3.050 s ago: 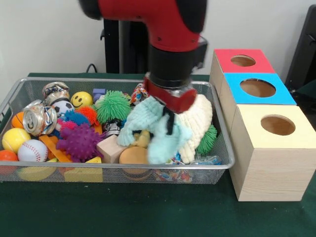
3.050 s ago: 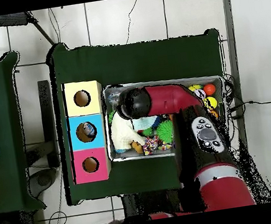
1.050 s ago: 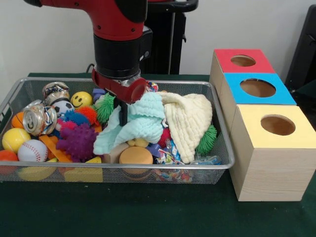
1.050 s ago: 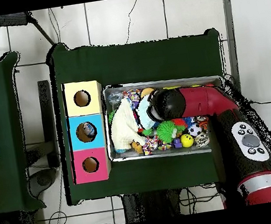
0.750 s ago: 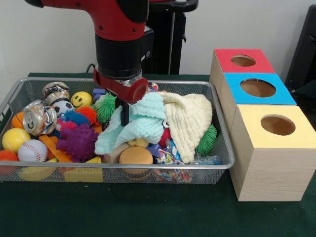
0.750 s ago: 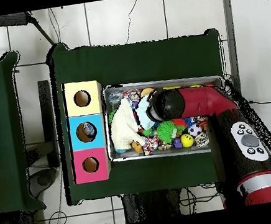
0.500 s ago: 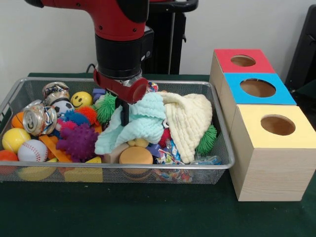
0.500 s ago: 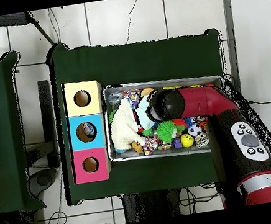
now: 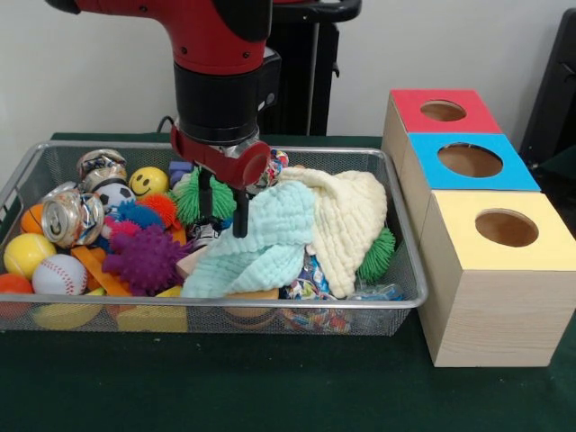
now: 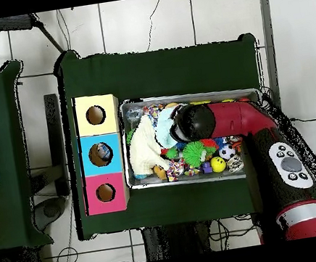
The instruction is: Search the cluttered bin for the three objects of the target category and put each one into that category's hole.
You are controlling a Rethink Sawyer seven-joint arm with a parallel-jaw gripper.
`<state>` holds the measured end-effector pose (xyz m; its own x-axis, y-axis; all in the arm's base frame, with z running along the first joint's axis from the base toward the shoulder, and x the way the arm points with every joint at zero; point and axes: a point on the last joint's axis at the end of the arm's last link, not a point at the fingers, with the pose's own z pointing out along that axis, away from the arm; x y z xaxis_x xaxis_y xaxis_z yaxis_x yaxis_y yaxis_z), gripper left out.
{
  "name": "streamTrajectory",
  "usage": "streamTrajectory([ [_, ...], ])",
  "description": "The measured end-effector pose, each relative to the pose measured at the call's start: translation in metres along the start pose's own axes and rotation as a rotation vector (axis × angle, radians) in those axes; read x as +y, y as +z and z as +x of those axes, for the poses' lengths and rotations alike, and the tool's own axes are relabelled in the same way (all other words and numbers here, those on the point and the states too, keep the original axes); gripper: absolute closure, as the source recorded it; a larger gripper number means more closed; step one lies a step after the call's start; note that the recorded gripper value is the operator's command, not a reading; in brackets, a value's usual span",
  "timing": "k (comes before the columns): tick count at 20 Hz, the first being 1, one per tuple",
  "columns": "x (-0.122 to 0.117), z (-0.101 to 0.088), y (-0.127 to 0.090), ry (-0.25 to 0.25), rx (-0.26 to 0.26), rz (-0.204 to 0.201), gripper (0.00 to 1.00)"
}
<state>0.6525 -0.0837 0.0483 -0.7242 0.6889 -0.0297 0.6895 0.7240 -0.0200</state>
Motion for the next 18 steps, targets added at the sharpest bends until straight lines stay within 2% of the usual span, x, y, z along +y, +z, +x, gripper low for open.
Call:
streamTrajectory([
  [11, 0.003, 0.003, 0.0, -0.006, 0.001, 0.0, 0.0],
  [18, 0.024, 0.019, -0.001, -0.046, 0.0, -0.001, 0.0],
])
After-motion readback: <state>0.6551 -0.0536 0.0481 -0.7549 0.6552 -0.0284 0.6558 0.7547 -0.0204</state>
